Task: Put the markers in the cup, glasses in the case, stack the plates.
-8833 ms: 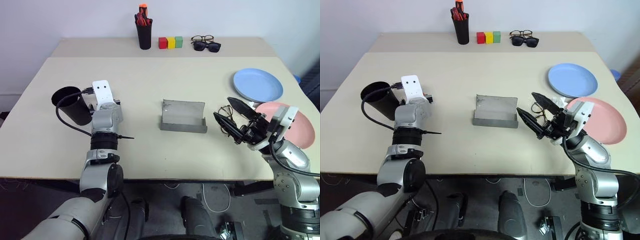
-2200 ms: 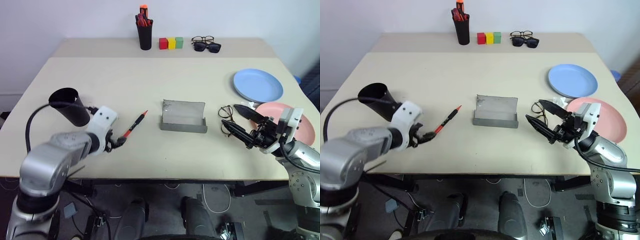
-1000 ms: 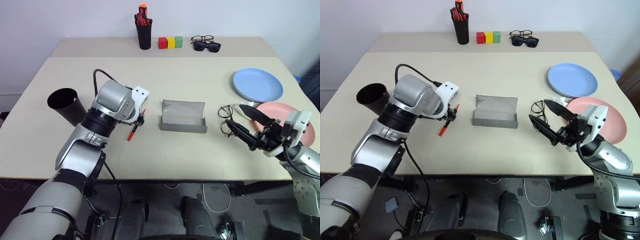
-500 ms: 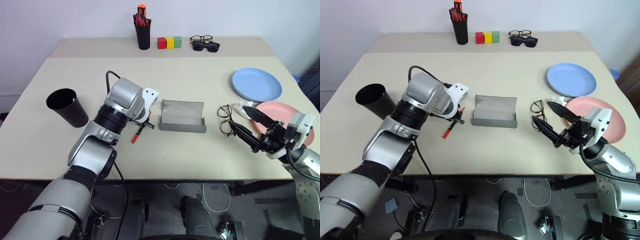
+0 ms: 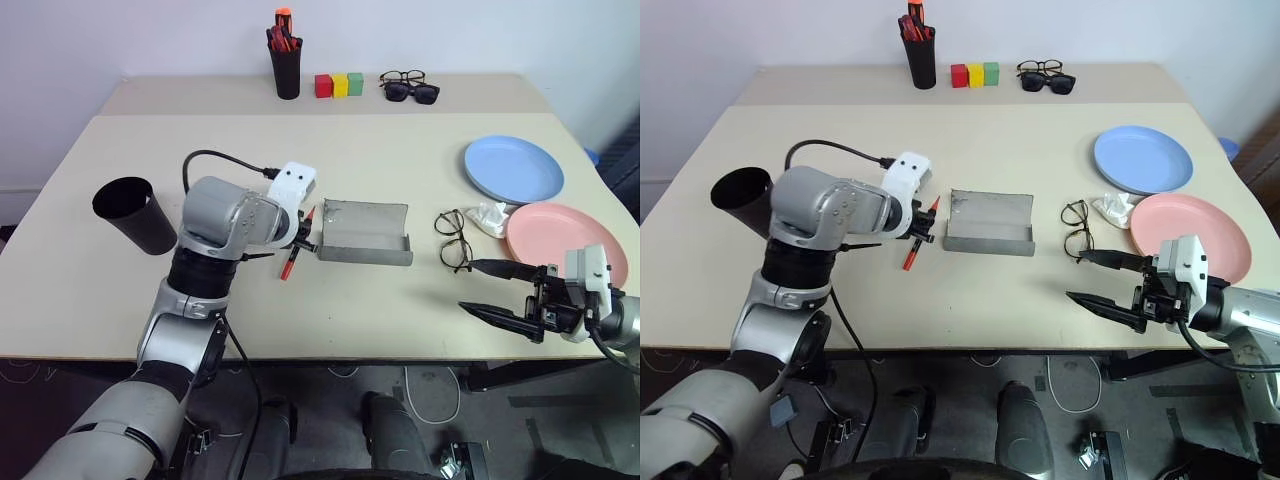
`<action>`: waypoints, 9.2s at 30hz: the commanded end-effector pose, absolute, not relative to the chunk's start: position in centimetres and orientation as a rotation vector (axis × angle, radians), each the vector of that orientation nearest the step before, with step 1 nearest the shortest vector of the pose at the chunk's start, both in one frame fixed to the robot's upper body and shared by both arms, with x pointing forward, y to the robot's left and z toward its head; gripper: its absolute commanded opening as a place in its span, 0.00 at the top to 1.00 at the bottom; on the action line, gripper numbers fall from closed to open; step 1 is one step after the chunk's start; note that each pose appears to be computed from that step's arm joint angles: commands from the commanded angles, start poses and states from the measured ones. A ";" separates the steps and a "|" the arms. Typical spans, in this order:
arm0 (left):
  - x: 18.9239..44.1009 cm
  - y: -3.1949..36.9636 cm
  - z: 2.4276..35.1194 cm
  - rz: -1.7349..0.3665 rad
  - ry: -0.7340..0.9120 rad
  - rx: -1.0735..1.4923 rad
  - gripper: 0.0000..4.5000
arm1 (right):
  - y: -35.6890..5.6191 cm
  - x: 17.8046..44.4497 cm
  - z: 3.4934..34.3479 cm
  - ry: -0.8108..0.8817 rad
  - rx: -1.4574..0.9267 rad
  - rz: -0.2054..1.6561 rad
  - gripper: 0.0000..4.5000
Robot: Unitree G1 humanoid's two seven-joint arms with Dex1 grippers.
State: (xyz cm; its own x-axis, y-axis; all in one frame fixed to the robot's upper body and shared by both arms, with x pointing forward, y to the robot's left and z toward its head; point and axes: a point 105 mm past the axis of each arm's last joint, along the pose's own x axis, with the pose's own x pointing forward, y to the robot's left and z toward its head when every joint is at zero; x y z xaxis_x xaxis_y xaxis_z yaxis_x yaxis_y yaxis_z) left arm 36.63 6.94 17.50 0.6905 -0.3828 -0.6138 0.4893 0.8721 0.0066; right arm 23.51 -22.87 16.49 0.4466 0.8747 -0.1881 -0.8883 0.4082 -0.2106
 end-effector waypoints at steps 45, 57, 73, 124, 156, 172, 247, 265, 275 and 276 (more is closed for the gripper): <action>32.5 26.2 25.6 0.654 -0.443 0.322 0.99 | -15.1 28.9 21.0 -0.213 -0.165 1.363 0.26; 32.8 25.0 23.6 0.563 -0.395 0.256 0.27 | -15.7 29.1 21.4 -0.218 -0.167 1.312 0.26; 34.9 23.2 27.1 0.314 -0.428 0.012 0.27 | -17.3 27.6 20.1 -0.211 -0.140 1.195 0.26; 33.1 35.9 14.4 0.165 0.561 0.215 0.27 | -17.4 28.2 18.2 -0.222 -0.103 1.107 0.26; 32.8 35.0 14.1 0.217 0.547 0.041 0.27 | -17.9 28.0 17.9 -0.212 -0.098 1.091 0.26; 31.5 35.4 13.2 0.216 0.479 -0.111 0.27 | -17.9 28.2 18.1 -0.208 -0.102 1.097 0.26; 24.6 24.9 11.0 -0.529 0.540 0.441 0.99 | -13.4 25.2 17.5 -0.179 -0.108 1.471 0.26; 29.1 21.4 12.3 -0.708 0.487 0.518 0.28 | -14.8 24.7 17.9 -0.191 -0.133 1.325 0.26; 31.8 19.5 15.9 -0.712 0.560 0.599 0.28 | -14.9 25.1 17.9 -0.195 -0.121 1.297 0.26; 32.1 19.4 15.7 -0.696 0.595 0.603 0.28 | -14.9 25.0 17.9 -0.196 -0.121 1.292 0.26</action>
State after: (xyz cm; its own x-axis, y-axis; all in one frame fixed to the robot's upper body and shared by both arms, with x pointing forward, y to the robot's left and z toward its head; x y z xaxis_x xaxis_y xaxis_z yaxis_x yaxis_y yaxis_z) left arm 31.91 19.12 16.42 0.6314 -0.4532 -0.6293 0.7394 0.5963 0.3124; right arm 25.30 -14.88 16.92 0.2629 0.9632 0.0557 -0.9505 0.2685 -0.1562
